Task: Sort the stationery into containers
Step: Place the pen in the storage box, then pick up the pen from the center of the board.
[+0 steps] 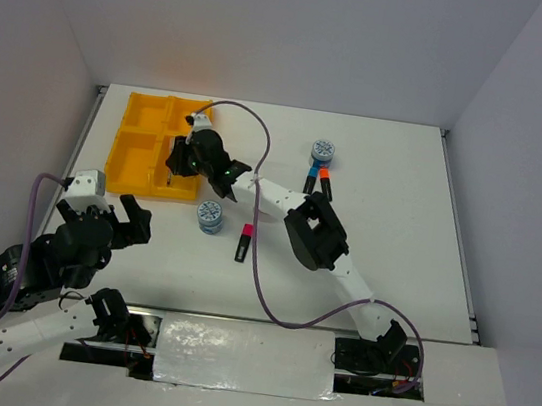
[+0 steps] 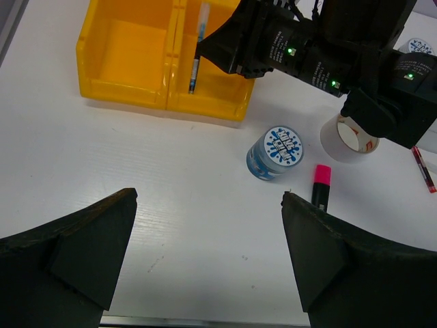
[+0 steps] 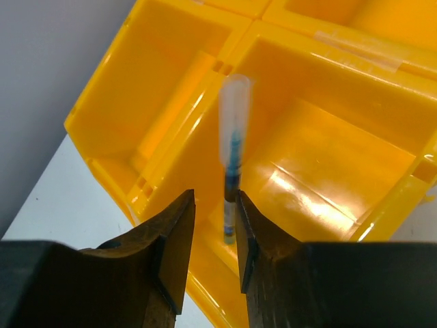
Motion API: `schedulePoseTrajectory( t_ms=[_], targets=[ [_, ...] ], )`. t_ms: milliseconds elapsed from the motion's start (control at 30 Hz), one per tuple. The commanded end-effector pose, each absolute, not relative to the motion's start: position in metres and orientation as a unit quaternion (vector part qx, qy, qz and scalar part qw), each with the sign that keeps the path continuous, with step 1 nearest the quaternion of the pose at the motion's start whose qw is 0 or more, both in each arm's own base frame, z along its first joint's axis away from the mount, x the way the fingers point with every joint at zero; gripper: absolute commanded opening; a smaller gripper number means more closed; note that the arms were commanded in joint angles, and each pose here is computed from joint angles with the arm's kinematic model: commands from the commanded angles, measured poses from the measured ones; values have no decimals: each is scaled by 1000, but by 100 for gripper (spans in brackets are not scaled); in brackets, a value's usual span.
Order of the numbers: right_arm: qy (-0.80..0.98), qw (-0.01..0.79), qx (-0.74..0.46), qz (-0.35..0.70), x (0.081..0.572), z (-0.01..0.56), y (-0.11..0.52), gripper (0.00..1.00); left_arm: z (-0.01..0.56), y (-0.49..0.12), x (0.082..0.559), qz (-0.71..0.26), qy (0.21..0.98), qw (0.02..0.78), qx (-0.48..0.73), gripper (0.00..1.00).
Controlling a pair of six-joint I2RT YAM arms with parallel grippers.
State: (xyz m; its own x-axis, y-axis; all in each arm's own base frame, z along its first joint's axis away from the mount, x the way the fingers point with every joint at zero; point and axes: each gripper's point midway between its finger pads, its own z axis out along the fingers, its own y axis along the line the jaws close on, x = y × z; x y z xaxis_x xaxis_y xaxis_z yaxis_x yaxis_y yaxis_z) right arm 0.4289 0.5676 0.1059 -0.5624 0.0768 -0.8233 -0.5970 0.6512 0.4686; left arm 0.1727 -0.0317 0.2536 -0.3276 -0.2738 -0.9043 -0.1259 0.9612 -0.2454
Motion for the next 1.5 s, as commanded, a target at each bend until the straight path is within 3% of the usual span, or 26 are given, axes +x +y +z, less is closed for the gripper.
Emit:
schedulePoseTrajectory(
  t_ms=[0, 167, 267, 467, 600, 633, 700, 767, 933, 1000, 1167, 1267, 1467],
  targets=[
    [795, 435, -162, 392, 432, 104, 571, 38, 258, -36, 178, -68, 807, 574, -122, 99],
    [792, 436, -171, 393, 431, 112, 572, 38, 258, -37, 178, -70, 807, 574, -120, 99],
    [778, 450, -177, 402, 429, 147, 568, 39, 258, -36, 177, -70, 806, 574, -122, 99],
    [705, 504, -211, 453, 387, 278, 546, 42, 261, -34, 175, -77, 802, 578, -127, 99],
    [652, 545, -233, 473, 340, 362, 497, 47, 260, -33, 175, -74, 803, 577, -127, 99],
    [648, 551, -233, 472, 333, 369, 488, 55, 260, -33, 176, -73, 803, 577, -129, 99],
    [647, 567, -230, 455, 315, 385, 452, 60, 259, -34, 176, -73, 804, 576, -127, 99],
    [673, 577, -209, 413, 306, 379, 410, 76, 260, -36, 177, -75, 805, 576, -122, 99],
    [767, 568, -105, 280, 291, 320, 301, 81, 255, -55, 185, -71, 821, 560, -88, 99],
    [785, 560, -84, 250, 269, 293, 258, 91, 249, -67, 188, -69, 836, 540, -75, 99],
    [810, 554, -15, 193, 236, 240, 171, 100, 240, -120, 197, -134, 858, 493, -59, 98],
    [822, 535, -18, 192, 229, 219, 148, 100, 233, -168, 207, -175, 866, 467, -40, 99],
    [866, 460, 16, 196, 245, 181, 136, 100, 224, -241, 213, -145, 882, 449, -2, 99]
  ],
)
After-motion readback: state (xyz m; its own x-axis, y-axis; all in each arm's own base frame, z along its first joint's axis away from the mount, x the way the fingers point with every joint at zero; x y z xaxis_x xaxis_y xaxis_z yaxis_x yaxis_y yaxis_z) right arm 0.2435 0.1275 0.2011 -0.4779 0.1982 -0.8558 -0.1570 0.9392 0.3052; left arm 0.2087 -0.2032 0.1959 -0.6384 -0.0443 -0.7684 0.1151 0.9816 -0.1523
